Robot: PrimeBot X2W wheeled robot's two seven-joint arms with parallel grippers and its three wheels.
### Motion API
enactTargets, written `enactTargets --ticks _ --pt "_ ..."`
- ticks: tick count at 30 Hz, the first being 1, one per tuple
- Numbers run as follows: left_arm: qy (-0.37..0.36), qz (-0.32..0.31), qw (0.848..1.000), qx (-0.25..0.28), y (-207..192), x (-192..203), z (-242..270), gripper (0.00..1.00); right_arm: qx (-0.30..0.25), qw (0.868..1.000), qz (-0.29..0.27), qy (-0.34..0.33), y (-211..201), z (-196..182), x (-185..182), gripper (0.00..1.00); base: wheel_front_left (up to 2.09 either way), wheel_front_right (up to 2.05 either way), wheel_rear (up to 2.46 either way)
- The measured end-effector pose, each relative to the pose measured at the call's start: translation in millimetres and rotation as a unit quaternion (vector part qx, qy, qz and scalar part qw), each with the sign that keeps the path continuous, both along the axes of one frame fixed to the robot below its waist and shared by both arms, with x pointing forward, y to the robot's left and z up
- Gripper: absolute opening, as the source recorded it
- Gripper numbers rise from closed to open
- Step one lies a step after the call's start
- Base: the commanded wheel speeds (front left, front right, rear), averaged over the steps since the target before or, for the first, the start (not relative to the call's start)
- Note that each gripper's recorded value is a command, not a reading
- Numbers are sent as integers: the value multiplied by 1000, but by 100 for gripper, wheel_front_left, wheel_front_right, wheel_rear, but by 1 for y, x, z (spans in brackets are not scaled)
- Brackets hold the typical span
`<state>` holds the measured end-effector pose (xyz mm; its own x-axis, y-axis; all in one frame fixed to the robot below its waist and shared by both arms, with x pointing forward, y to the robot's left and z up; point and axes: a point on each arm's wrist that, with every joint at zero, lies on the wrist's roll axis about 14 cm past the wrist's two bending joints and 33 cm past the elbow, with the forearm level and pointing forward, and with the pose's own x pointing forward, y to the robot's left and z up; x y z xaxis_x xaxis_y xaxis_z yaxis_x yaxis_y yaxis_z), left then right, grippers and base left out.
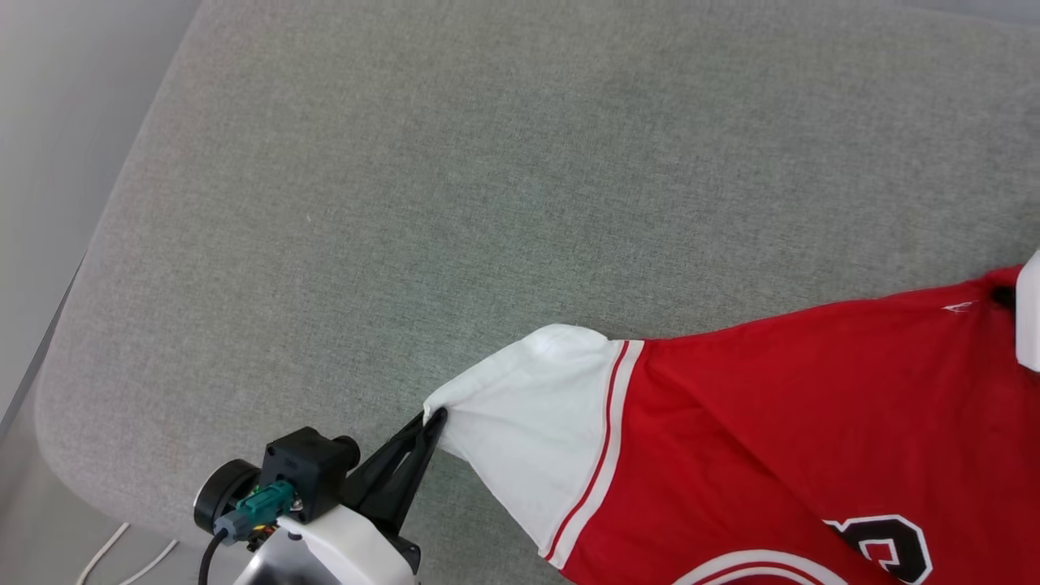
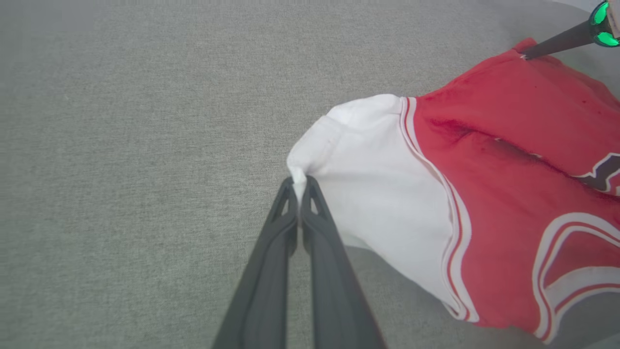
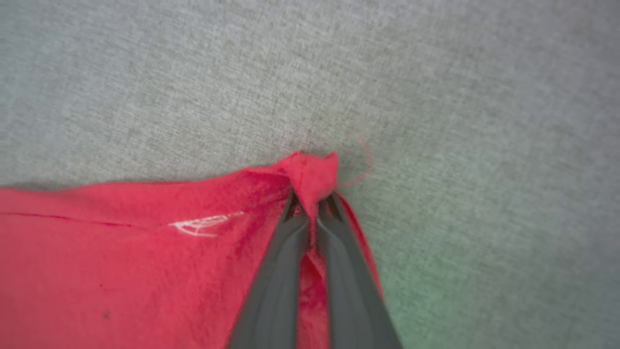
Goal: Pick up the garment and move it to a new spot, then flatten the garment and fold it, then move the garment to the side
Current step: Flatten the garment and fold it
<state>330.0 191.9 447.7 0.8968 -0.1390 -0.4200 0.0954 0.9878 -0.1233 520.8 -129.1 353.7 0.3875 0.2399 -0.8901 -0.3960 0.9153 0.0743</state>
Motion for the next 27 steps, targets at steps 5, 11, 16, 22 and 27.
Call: enactTargets --ticks 5,11,16,22,27 --pt "-25 -3 1000 8 3 2 14 0 29 999 -19 -22 -1 17 -6 0 0 0 0" --pt "-82 -10 996 19 6 9 48 0 48 995 -20 -87 -7 63 -10 0 0 0 0" --pt "-140 -14 990 29 10 19 82 0 69 985 -16 -158 -15 121 -14 0 0 0 0" --pt "-241 -22 969 47 12 34 142 0 86 964 -23 -250 -37 195 -30 0 0 0 0" --pt "-342 -33 937 61 8 45 207 0 102 940 -35 -324 -54 250 -50 0 0 0 0"
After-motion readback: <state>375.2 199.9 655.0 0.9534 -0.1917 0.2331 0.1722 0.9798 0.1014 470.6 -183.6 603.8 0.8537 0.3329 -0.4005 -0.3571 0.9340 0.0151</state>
